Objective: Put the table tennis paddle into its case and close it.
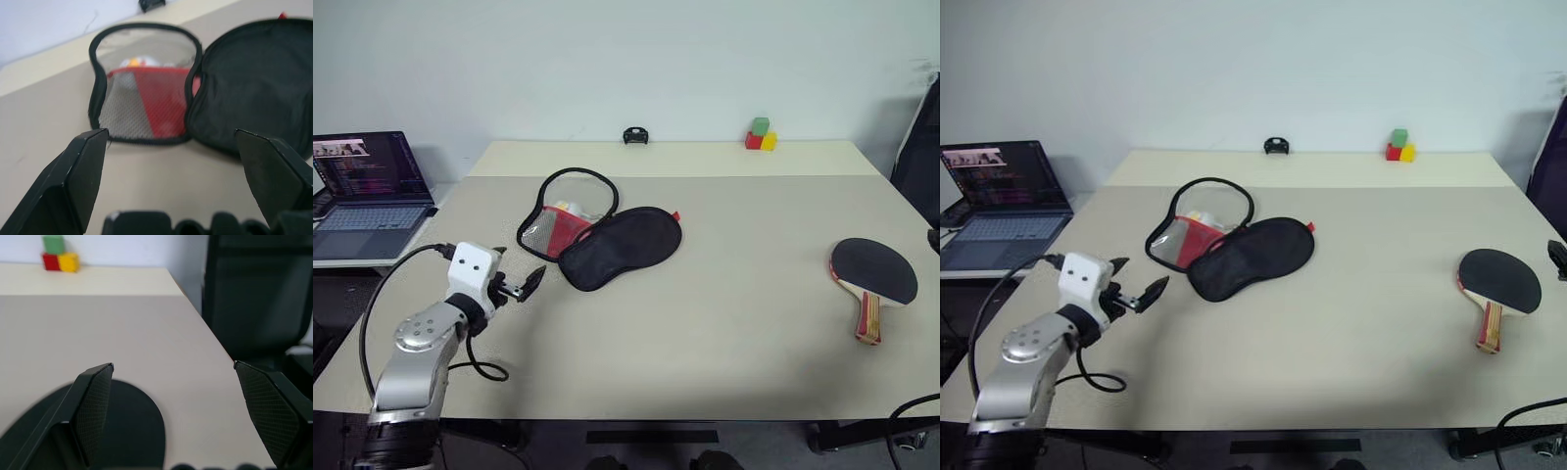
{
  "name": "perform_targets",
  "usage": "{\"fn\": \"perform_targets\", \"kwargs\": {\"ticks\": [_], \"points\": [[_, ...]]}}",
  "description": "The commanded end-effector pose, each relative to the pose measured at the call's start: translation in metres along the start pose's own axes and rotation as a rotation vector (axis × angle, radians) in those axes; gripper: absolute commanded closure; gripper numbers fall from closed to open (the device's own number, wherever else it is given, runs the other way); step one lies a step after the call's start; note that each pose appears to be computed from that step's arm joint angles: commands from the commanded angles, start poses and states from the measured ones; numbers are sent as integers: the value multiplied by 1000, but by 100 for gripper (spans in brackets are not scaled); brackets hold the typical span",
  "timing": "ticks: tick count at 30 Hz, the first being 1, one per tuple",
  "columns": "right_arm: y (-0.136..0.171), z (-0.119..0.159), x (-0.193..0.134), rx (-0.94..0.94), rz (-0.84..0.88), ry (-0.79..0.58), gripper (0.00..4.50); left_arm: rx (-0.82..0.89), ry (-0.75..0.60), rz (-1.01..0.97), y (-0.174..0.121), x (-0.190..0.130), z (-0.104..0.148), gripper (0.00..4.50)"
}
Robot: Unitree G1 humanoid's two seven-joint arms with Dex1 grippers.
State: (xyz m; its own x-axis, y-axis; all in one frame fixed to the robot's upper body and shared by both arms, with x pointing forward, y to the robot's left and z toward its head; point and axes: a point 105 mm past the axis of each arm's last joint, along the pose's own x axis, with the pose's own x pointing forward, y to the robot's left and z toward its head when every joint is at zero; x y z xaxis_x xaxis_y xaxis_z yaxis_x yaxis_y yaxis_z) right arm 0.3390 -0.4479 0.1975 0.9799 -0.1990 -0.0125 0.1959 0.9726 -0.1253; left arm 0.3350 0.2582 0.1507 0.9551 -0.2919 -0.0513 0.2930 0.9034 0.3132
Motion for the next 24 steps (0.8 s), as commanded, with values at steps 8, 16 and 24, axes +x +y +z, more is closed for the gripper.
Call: {"fn": "perform_targets", "kwargs": {"ticks": [8, 16, 24], "points": [[106, 23, -3, 85, 412, -20, 20, 7, -77, -100, 7, 8, 23, 0], [178, 35, -12, 164, 551, -61, 20, 37, -112, -199, -5, 27, 37, 0], [283, 16, -32, 167, 844, 65, 20, 21, -112, -365, -17, 31, 48, 0]]}}
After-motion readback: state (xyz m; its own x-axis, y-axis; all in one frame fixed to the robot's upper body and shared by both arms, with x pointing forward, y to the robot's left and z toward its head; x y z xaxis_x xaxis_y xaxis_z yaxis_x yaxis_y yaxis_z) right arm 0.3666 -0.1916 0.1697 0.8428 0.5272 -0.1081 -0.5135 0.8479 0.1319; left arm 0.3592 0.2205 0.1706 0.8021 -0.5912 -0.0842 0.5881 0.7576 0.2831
